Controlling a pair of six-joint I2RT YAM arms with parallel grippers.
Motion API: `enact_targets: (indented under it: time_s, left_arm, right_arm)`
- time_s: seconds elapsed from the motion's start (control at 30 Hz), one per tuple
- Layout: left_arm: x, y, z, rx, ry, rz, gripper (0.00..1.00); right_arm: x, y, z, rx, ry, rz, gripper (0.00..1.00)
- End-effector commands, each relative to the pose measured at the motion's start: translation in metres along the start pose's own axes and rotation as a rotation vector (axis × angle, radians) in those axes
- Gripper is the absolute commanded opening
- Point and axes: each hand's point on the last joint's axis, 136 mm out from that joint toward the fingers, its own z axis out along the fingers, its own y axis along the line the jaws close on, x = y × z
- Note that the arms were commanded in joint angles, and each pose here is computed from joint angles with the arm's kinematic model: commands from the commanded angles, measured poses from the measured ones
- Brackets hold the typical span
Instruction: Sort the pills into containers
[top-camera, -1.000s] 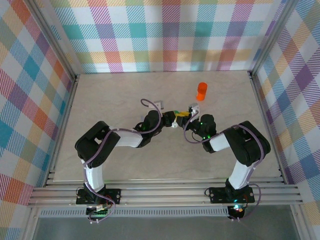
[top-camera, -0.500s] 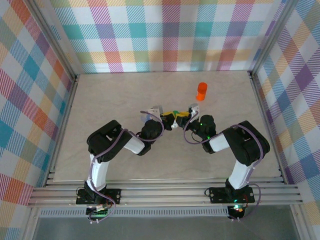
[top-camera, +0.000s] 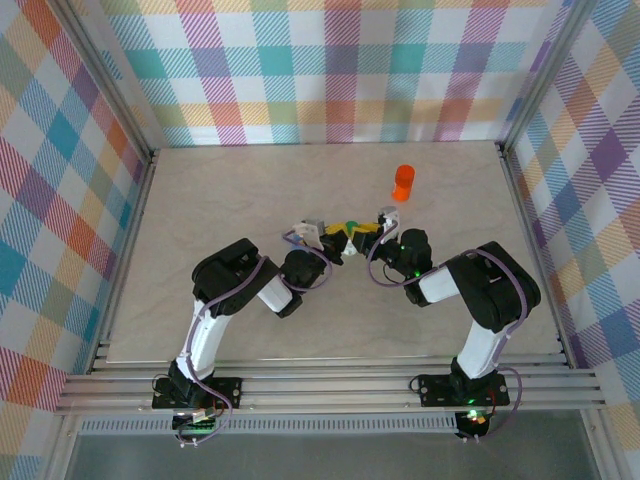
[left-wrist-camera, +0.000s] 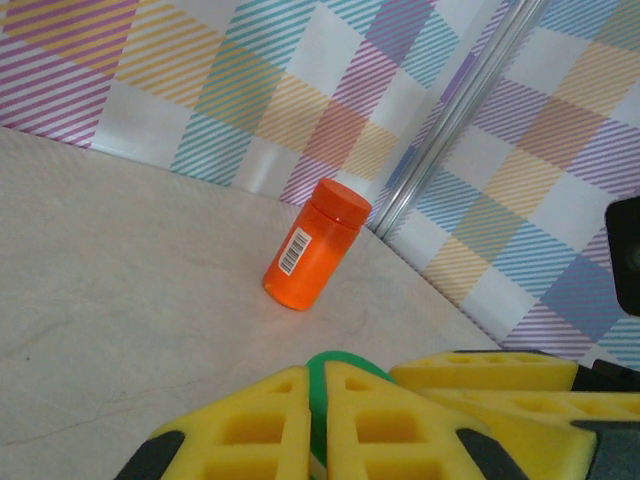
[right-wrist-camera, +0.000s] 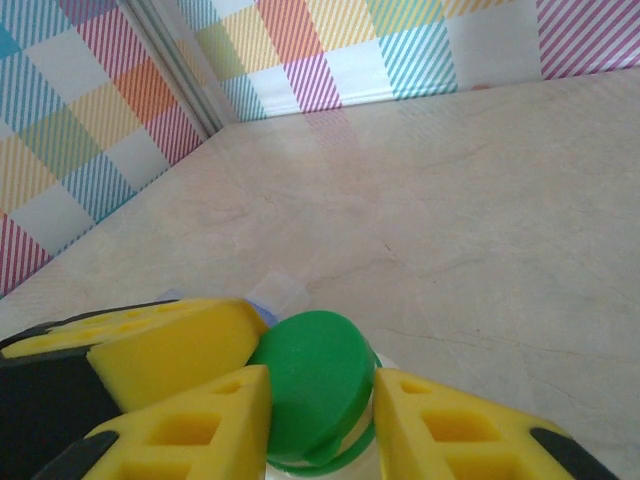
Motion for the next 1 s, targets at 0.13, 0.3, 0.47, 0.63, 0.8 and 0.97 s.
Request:
enact_targets:
  time_s: [0.13, 0.3, 0.47, 0.63, 0.8, 0.97]
  left_arm:
    - [0.166, 0.040, -0.071, -0.084, 0.650, 0.144, 0.08]
    - [0.132, 0.025, -0.047, -0.094, 0.612, 0.164, 0.11]
    - [0.100, 0.020, -0.022, -0.113, 0.572, 0.148, 0.12]
    - [0.072, 0.015, -0.006, -0.115, 0.544, 0.135, 0.14]
    - [0.041, 0.013, 0.004, -0.127, 0.507, 0.131, 0.19]
    - [0.009, 0.000, 0.012, -0.108, 0.464, 0.118, 0.30]
  right_arm:
    - [0.095, -0.041, -0.017, 0.168, 0.308, 0.124, 0.32]
    - [0.075, -0.041, -0.014, 0.199, 0.318, 0.146, 0.32]
    - [0.055, -0.042, -0.007, 0.211, 0.320, 0.174, 0.32]
    - [0.033, -0.037, -0.005, 0.204, 0.317, 0.203, 0.33]
    - [0.002, -0.030, -0.005, 0.188, 0.324, 0.235, 0.41]
    - [-0.022, -0.023, -0.007, 0.188, 0.361, 0.233, 0.53]
